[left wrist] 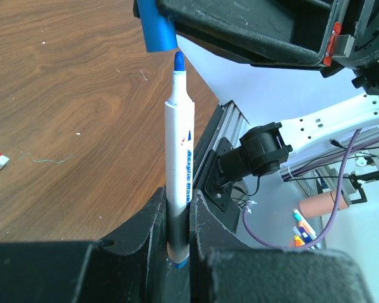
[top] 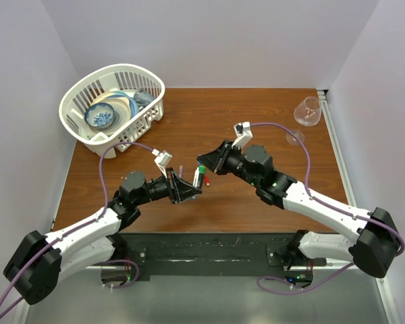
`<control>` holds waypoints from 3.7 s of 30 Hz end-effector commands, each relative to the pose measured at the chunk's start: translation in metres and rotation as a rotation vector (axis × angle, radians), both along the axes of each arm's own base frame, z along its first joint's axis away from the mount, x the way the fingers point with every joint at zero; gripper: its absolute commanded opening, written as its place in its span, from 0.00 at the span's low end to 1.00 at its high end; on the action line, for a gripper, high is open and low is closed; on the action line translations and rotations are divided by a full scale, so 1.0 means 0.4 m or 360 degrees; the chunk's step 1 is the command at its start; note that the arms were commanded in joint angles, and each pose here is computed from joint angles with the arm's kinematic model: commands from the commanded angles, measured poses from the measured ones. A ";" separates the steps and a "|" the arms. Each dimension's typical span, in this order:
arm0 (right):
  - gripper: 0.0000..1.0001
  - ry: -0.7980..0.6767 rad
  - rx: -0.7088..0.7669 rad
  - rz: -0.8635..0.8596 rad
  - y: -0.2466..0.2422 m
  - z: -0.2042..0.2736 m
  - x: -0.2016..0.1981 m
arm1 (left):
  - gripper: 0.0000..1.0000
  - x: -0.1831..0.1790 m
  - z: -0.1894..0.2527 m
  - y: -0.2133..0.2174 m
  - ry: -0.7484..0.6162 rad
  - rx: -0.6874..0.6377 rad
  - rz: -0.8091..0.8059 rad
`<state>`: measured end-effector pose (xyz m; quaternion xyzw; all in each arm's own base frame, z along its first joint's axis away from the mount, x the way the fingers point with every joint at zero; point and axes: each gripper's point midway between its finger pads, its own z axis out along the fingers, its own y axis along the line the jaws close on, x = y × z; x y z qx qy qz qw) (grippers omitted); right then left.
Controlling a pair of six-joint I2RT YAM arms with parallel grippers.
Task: Insert the pens into the pen caps
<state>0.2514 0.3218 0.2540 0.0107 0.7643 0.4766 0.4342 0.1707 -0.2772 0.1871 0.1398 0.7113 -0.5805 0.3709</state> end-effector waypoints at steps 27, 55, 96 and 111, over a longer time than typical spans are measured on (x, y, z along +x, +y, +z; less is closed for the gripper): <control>0.08 -0.0005 -0.0160 0.0098 0.044 -0.085 -0.120 | 0.00 0.030 0.080 -0.017 -0.0180 -0.0043 0.0009; 0.57 -0.0312 -0.0003 0.0284 0.058 0.149 -0.220 | 0.00 -0.001 0.226 0.022 -0.0590 -0.0007 0.0004; 0.24 -0.0556 -0.0207 0.0335 0.035 0.284 -0.217 | 0.00 -0.114 0.260 0.032 -0.0790 -0.0104 -0.0289; 0.00 -0.0312 -0.0324 0.0658 0.034 0.092 -0.314 | 0.00 -0.060 0.293 0.007 -0.0903 -0.0064 -0.0242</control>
